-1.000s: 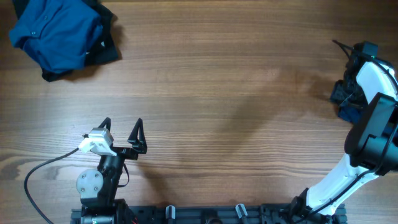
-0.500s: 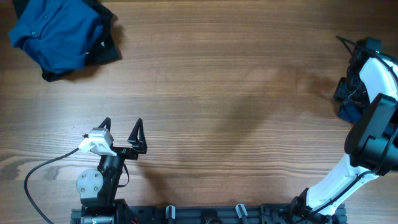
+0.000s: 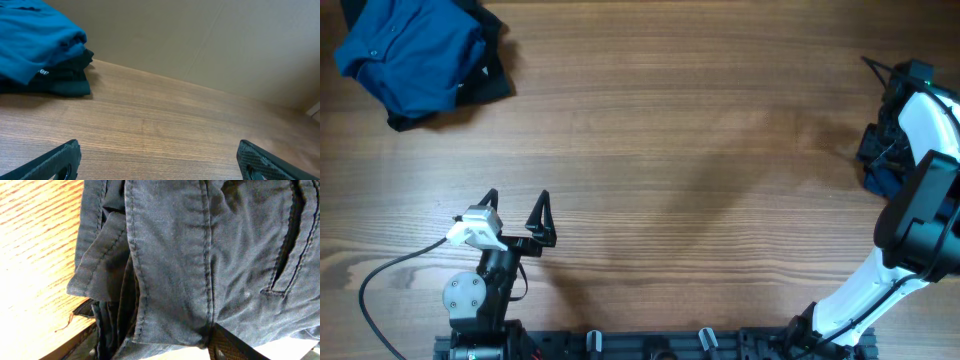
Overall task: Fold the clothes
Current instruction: 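Close the right gripper on the trousers' waistband edge, then drag the trousers leftward toward the table center with the right gripper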
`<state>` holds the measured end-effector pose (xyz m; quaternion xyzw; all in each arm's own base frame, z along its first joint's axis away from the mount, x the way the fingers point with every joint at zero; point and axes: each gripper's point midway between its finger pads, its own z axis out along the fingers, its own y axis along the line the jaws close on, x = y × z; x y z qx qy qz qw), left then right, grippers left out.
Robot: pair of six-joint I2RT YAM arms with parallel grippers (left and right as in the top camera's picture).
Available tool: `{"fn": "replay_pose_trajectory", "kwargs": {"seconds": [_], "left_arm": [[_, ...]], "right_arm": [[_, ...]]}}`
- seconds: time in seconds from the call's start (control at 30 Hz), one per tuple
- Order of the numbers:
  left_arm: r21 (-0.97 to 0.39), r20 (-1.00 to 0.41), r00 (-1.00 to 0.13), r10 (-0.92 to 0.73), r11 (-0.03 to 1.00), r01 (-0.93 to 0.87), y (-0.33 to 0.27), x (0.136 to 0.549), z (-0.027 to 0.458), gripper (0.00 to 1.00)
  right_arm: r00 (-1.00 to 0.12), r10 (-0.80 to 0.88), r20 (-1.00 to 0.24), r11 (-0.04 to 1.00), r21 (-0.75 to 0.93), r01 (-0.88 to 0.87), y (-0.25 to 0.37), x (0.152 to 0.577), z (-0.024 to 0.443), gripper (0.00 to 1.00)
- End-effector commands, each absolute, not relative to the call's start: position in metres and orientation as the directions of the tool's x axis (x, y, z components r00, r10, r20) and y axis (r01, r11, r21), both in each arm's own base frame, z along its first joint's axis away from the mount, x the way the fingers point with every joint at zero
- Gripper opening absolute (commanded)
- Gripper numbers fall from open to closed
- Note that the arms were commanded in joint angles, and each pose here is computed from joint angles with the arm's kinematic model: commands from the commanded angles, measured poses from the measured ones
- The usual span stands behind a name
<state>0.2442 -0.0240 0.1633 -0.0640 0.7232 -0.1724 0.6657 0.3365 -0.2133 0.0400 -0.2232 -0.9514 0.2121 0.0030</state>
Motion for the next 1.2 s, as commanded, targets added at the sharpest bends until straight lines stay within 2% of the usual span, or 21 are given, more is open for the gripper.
{"fn": "replay_pose_trajectory", "kwargs": {"seconds": [0.0,0.17,0.47,0.73,0.9,1.17], "left_arm": [[-0.342,-0.938,-0.102,-0.332,0.932,0.116,-0.020,0.245,0.161,1.00],[-0.342,-0.938,-0.102,-0.332,0.932,0.116,-0.020,0.245,0.161,1.00],[-0.342,-0.938,-0.102,-0.332,0.933,0.115,-0.020,0.245,0.161,1.00],[-0.342,-0.938,-0.102,-0.332,0.933,0.115,-0.020,0.245,0.161,1.00],[-0.342,-0.938,-0.102,-0.332,0.933,0.115,-0.020,0.245,0.161,1.00],[-0.342,-0.938,-0.102,-0.332,0.932,0.116,-0.020,0.245,0.161,1.00]], "right_arm": [[-0.891,0.439,-0.112,0.809,-0.383,0.446,-0.213,0.345,0.041,0.62],[-0.891,0.439,-0.116,0.808,-0.384,0.447,-0.213,0.346,0.041,0.47],[-0.885,0.449,-0.120,0.803,-0.381,0.459,-0.213,0.346,0.041,0.04],[-0.859,0.493,-0.137,0.777,-0.374,0.506,-0.211,0.343,0.051,0.04],[-0.820,0.518,-0.245,0.754,-0.323,0.572,-0.209,0.348,0.089,0.04],[-0.728,0.499,-0.469,0.830,0.016,0.558,-0.164,0.368,0.187,0.04]]}}
